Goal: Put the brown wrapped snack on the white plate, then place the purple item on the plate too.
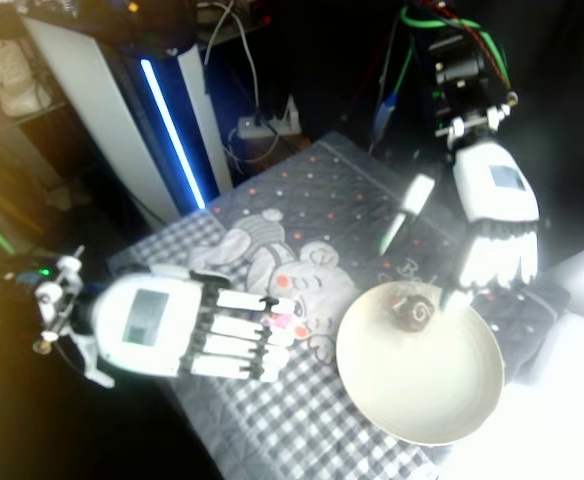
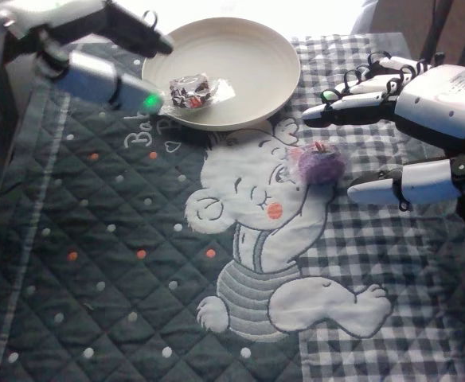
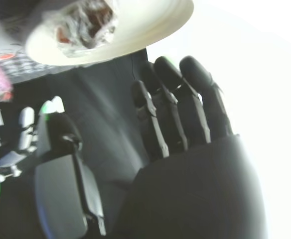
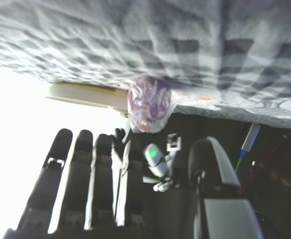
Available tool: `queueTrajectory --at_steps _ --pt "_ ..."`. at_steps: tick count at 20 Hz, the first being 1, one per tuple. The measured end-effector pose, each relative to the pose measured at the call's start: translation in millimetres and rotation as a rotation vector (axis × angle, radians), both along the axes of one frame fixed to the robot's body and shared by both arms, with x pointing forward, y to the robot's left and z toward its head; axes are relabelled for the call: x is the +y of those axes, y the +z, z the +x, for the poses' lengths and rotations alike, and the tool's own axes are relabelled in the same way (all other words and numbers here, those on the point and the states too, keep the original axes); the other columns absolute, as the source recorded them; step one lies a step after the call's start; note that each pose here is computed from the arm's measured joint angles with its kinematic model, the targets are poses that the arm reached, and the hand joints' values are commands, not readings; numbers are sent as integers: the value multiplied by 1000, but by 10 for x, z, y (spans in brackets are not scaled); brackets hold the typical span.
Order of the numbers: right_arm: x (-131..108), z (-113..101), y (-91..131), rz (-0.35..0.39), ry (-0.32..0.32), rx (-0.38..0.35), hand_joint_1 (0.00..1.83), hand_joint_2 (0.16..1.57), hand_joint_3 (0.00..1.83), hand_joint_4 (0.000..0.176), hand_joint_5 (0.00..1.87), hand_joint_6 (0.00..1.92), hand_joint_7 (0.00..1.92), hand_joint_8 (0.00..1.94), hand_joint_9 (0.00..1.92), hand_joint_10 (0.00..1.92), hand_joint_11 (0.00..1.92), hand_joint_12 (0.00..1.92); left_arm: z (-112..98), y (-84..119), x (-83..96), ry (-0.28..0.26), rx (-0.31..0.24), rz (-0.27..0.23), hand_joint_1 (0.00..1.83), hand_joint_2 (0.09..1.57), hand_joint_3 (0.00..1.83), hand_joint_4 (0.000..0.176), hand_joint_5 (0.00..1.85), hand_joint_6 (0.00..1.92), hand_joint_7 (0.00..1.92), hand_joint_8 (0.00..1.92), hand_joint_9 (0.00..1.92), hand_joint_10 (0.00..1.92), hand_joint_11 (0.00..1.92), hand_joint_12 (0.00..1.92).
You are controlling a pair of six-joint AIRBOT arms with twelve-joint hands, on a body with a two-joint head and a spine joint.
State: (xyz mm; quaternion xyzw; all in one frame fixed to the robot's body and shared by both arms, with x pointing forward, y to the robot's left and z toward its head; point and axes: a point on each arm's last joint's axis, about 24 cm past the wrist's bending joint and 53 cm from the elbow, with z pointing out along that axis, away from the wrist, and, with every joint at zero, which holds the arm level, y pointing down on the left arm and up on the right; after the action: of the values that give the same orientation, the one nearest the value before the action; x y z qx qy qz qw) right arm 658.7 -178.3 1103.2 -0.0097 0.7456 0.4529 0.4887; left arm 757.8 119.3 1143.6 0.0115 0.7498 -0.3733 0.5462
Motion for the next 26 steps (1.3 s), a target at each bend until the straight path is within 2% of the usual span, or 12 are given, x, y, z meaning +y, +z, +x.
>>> queueTrajectory --at_steps 2,3,5,7,10,13,17,19,23,24,25,26 --pt "10 1 30 9 4 -8 663 1068 0 135 382 3 334 1 324 2 0 889 -262 15 73 -38 2 -52 702 925 0 46 728 6 755 22 707 99 24 1482" --pt "1 9 29 8 2 -8 681 1053 0 140 376 1 320 0 295 1 0 834 -373 23 112 -51 -1 -68 751 938 2 29 693 4 711 11 633 71 4 1278" --pt "-20 67 56 14 -11 -15 742 1035 0 138 375 1 298 0 280 0 0 806 -627 24 198 -76 1 -100 645 975 5 36 685 2 708 10 642 93 0 1491" --pt "-2 95 99 25 -13 -24 664 1023 0 56 426 5 342 4 355 13 0 1015 -763 24 260 -83 4 -127 637 973 0 0 704 4 719 8 642 112 35 1468" --pt "48 152 91 27 -14 -27 716 1002 0 32 496 7 400 6 415 13 0 1145 -800 49 342 -63 5 -179 697 965 0 0 696 6 722 7 620 120 48 1429" --pt "44 210 -70 -5 -30 3 822 994 0 94 524 1 496 4 531 12 101 1111 -838 -4 391 -53 17 -206 704 958 0 0 707 3 746 11 671 193 167 1400" --pt "59 313 -357 -52 -58 55 1027 976 0 0 741 6 774 10 806 37 398 1031 -871 -116 470 -31 55 -232 798 930 0 0 729 5 758 9 664 198 171 1303" --pt "105 341 -336 -36 -60 53 1057 971 0 0 840 13 928 43 974 118 521 1307 -873 -124 475 -29 59 -235 798 929 0 0 735 4 757 5 678 187 203 1273" --pt "181 362 -305 -15 -53 43 1052 949 1 0 993 12 1129 73 889 680 583 1372 -887 -141 476 -31 60 -238 811 913 0 0 775 1 785 5 691 276 234 1378" --pt "190 370 -306 -12 -53 42 1108 1015 6 0 1123 542 1189 101 915 767 618 1372 -889 -173 470 -27 69 -240 792 913 0 0 749 0 774 1 664 283 216 1329" --pt "209 372 -315 -9 -51 41 1228 1038 0 0 1140 590 1180 652 981 787 678 1387 -894 -183 465 -27 71 -245 761 917 0 0 749 1 778 2 667 280 227 1300" --pt "215 373 -314 -5 -51 41 1244 1043 2 4 1108 711 1180 720 1020 743 705 1367 -906 -210 454 -29 78 -247 745 918 0 0 747 1 774 0 659 275 217 1313"
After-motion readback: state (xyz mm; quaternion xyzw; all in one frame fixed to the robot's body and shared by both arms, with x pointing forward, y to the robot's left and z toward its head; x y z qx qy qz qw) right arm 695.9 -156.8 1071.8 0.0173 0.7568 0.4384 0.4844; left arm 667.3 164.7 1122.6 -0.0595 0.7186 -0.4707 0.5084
